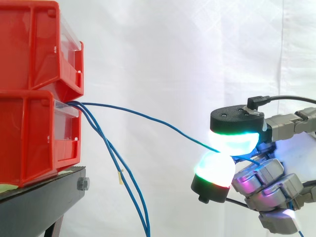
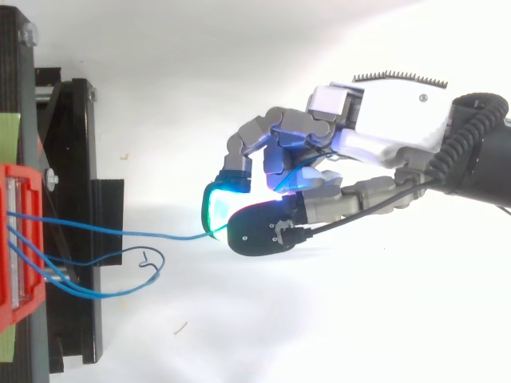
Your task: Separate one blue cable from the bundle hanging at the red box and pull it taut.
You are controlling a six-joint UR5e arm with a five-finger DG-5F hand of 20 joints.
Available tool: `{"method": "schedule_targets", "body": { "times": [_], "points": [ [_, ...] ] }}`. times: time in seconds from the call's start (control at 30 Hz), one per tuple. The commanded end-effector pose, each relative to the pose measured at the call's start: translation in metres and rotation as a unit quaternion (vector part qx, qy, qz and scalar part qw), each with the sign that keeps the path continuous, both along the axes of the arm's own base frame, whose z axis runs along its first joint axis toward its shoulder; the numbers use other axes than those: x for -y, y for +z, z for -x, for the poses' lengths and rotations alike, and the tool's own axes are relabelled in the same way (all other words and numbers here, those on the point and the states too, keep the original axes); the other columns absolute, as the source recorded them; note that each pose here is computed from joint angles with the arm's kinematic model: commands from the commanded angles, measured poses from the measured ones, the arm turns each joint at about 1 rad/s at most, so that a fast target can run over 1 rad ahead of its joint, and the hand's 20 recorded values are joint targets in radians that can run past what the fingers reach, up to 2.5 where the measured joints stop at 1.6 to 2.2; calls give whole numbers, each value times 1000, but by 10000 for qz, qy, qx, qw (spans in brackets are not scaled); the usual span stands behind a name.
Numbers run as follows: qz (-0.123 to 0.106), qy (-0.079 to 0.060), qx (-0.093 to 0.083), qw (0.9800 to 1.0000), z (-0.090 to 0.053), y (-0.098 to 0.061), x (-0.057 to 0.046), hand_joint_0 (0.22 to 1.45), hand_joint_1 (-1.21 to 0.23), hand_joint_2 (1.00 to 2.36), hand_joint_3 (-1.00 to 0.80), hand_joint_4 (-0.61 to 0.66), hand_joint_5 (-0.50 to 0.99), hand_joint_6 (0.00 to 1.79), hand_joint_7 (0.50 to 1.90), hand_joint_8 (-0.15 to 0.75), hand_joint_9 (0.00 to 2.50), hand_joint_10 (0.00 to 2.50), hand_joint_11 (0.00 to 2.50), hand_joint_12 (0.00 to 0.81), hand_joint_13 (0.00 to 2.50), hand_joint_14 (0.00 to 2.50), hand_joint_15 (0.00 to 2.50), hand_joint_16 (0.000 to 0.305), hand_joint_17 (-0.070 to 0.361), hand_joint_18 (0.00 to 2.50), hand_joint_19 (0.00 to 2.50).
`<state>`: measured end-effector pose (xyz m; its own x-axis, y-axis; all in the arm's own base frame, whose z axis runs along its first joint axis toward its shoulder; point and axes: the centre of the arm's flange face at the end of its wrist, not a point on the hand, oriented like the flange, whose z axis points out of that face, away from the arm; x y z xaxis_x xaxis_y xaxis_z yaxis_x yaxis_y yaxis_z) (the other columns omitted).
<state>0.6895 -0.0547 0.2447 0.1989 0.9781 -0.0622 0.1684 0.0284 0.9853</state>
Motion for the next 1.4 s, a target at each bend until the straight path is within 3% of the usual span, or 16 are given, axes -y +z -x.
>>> {"method": "schedule_targets", "body": {
  "times": [0.0,1.37],
  "points": [
    [2,0,0,10000,0,0,0,892,-748,1002,316,-1,-187,931,1075,304,349,2500,2062,423,673,2500,1695,39,87,908,1020],
    [2,0,0,10000,0,0,0,887,-748,1003,300,20,-184,928,1078,306,384,2500,2092,416,689,2500,1717,39,87,966,1099]
  ]
}}
